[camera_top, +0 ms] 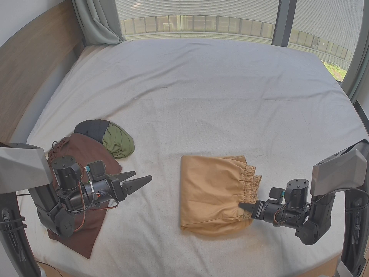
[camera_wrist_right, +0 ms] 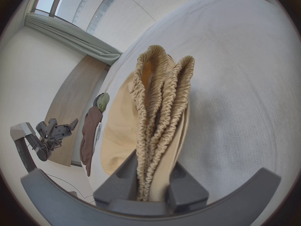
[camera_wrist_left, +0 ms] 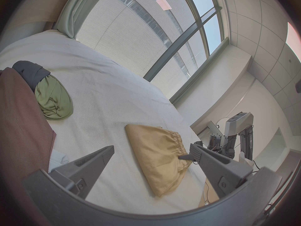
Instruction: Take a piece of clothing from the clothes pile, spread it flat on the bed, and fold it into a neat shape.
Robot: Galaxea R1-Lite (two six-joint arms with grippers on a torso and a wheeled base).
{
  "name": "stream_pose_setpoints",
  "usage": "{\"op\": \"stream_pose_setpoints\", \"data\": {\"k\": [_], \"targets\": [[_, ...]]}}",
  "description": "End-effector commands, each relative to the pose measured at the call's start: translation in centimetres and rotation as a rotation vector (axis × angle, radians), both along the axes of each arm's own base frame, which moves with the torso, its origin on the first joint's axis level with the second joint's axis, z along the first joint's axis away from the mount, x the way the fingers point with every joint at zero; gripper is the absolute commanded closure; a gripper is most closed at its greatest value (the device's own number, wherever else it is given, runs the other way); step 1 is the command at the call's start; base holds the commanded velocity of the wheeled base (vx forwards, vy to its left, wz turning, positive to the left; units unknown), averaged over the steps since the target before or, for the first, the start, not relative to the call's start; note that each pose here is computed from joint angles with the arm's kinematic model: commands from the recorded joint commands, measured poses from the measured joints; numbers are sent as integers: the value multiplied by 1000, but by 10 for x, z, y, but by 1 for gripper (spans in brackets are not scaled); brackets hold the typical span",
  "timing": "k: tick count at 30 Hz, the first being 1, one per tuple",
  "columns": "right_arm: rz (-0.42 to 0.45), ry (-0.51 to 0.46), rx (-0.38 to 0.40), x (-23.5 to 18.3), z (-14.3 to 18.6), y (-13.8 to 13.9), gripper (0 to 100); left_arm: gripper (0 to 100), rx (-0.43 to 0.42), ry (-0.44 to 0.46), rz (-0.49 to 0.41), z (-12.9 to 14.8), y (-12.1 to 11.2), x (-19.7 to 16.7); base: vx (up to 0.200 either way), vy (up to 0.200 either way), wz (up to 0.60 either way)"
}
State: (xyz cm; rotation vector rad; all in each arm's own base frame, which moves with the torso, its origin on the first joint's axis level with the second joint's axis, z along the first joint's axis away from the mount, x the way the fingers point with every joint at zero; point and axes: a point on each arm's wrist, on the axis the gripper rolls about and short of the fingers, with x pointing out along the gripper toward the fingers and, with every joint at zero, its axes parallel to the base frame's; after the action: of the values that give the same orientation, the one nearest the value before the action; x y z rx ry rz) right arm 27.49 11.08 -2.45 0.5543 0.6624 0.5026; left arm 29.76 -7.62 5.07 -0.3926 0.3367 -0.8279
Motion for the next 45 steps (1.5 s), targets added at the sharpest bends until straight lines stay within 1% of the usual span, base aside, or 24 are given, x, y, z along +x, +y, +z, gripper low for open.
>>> {"op": "stream_pose_setpoints", "data": {"k": [1, 7, 11, 14, 18, 19, 21, 24, 27, 31, 36, 42, 45], "targets": [[18, -52, 45, -2, 22, 8, 100, 0, 0, 2, 1, 0, 0, 0, 0, 0, 0], [31, -110, 100, -5, 46, 15, 100, 0, 1, 2, 3, 0, 1, -1, 0, 0, 0], [38, -132, 115, -6, 54, 17, 100, 0, 2, 3, 3, 0, 1, -2, 0, 0, 0], [40, -143, 147, -6, 61, 20, 100, 0, 6, 0, 3, 0, 1, -2, 0, 0, 0], [52, -155, 180, -9, 71, 24, 100, 0, 43, -30, -6, -2, 1, -4, 0, 0, 0], [55, -169, 195, -9, 76, 26, 100, 0, 66, -50, -11, -3, 2, -6, 0, 0, 0], [62, -176, 210, -11, 81, 28, 100, 0, 79, -56, -14, -4, 2, -8, 0, 0, 0], [74, -188, 227, -12, 86, 32, 100, 0, 79, -60, -16, -2, 2, -9, 0, 0, 0], [96, -208, 250, -14, 94, 37, 100, 0, 71, -79, -16, 6, 3, -12, 0, 0, 0], [118, -238, 268, -11, 101, 42, 100, 0, 63, -93, -36, 12, 4, -16, 0, 0, 0], [166, -289, 301, -9, 116, 45, 100, 0, 61, -102, -34, 15, 5, -16, 0, 0, 0], [185, -342, 329, 0, 128, 50, 100, 0, 61, -100, -34, 14, 6, -16, 0, 0, 0], [222, -366, 346, 4, 134, 51, 100, 0, 60, -102, -34, 15, 6, -16, 0, 0, 0]]}}
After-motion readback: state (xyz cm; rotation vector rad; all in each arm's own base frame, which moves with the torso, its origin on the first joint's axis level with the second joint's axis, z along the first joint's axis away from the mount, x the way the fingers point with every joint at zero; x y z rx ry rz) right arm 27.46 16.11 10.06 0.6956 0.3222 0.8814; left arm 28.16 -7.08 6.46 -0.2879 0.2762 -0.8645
